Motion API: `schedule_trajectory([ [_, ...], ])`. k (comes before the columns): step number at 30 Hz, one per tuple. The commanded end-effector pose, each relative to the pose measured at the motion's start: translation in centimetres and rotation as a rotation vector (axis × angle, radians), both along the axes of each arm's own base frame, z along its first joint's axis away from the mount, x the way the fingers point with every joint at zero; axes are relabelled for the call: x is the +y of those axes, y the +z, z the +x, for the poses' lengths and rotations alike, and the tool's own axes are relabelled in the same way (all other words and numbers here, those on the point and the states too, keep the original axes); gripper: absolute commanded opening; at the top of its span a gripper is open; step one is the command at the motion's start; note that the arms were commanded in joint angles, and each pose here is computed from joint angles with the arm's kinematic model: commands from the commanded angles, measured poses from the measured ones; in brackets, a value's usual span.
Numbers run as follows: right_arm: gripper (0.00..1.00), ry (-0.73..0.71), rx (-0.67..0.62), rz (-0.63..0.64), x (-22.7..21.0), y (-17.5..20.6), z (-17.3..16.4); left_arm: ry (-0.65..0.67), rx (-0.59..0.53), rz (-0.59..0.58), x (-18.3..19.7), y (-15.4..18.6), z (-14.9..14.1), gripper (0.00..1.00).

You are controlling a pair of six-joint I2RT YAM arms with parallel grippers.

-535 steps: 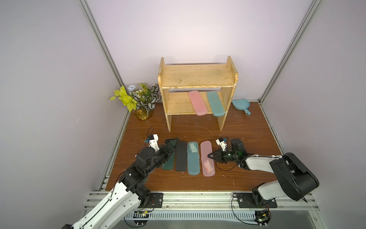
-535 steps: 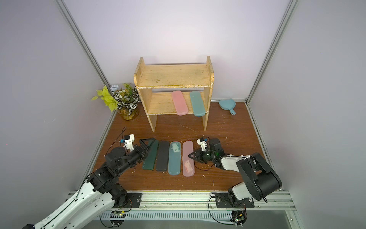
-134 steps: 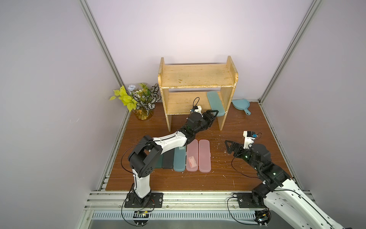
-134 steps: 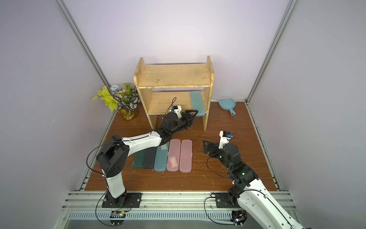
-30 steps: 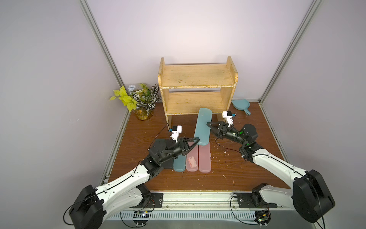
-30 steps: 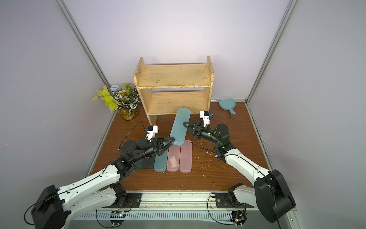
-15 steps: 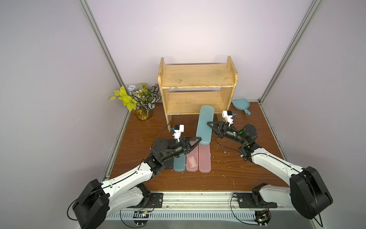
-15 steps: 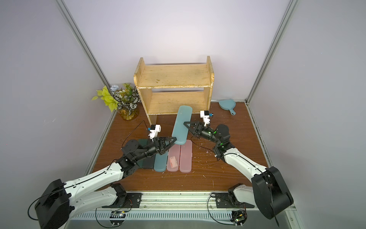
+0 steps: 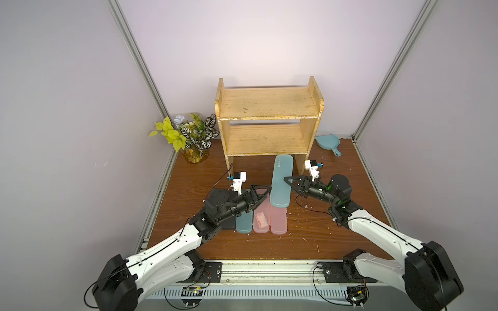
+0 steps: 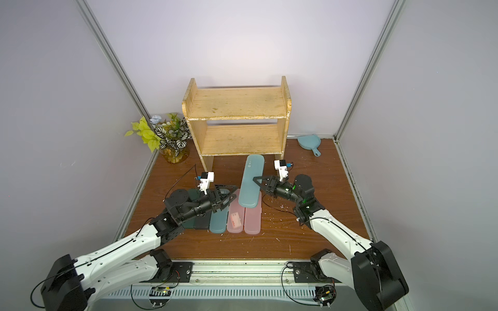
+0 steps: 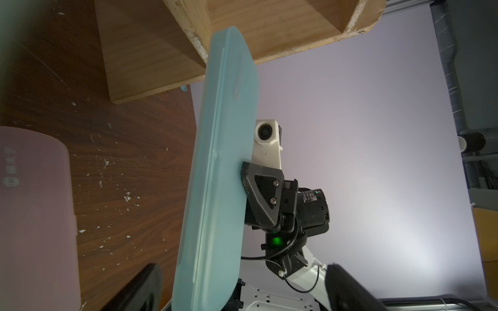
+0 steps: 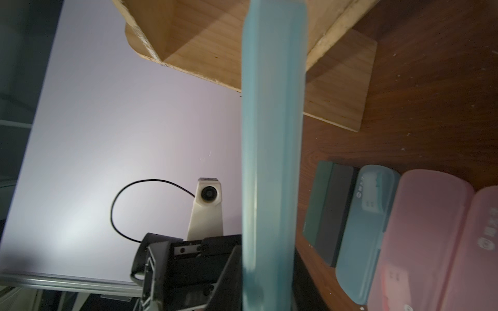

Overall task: Remove the pencil cases from the shelf
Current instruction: Pick up the pencil case from the shelf, then place the pencil case at the center of the board.

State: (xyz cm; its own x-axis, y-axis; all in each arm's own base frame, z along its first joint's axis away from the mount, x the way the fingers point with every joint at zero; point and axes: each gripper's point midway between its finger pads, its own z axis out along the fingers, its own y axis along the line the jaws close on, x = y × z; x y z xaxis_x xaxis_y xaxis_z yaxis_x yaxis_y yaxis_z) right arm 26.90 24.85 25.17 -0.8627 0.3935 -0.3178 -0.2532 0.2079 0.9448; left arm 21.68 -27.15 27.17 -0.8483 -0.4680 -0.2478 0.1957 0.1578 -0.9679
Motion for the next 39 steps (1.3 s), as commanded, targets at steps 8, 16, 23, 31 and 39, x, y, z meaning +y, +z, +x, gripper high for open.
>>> schedule_trajectory([
  [8, 0.22, -0.027, 0.089, -0.36, -4.7, -9.9, -1.7, 0.238, 0.032, 0.299, 5.2, -2.3, 1.2, 0.98],
  [16, 0.22, -0.025, 0.138, -0.471, -7.5, -14.0, -2.0, 0.277, 0.038, 0.314, 6.2, -2.5, 1.1, 0.99],
  [23, 0.22, 0.023, 0.134, -0.502, -7.5, -15.7, -2.0, 0.298, 0.044, 0.309, 6.8, -2.6, 1.0, 0.99],
  [31, 0.22, 0.039, 0.151, -0.488, -7.2, -16.8, -1.6, 0.318, 0.059, 0.303, 7.4, -2.9, 0.8, 0.99],
  [39, 0.22, 0.061, 0.192, -0.461, -6.8, -18.0, -1.7, 0.339, 0.064, 0.294, 7.9, -2.9, 0.6, 0.99],
])
